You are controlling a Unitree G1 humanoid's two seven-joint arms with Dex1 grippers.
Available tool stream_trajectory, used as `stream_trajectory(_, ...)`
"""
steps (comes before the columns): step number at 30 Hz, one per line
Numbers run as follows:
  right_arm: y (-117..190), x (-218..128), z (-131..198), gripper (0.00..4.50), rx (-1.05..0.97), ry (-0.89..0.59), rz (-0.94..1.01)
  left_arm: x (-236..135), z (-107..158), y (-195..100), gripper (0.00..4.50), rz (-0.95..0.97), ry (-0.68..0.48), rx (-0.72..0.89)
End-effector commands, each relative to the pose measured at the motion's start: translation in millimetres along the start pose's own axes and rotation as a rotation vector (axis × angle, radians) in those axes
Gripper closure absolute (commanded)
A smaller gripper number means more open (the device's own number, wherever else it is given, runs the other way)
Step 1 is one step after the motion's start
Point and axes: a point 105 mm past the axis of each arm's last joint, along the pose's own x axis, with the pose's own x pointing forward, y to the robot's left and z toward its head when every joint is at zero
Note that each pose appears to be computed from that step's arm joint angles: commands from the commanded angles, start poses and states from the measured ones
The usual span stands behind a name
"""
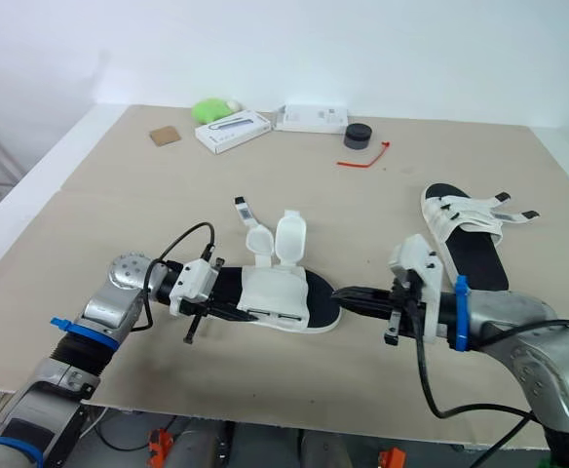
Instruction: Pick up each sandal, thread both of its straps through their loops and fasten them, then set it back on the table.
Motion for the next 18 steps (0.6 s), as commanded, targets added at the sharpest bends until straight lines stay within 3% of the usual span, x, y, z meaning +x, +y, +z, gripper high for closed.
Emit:
stream_trajectory(1,-0.9,6.0,-9.3,4.42,-0.060,0.084,0.047,8.2,0.8,-0.2,4.50,-0.014,-0.023,-0.021)
stream_trajectory(6,-5.5,17.6,-20.4,4.42,-0.110,0.146,0.112,11.4,1.9,-3.6,4.50,-0.036,-0.038,-0.057)
stream_trajectory(18,-2.2,49.2,-6.9,4.42,-0.139,0.108,0.279,12.0,1.9,-10.4,4.50,-0.079,-0.034,-0.078)
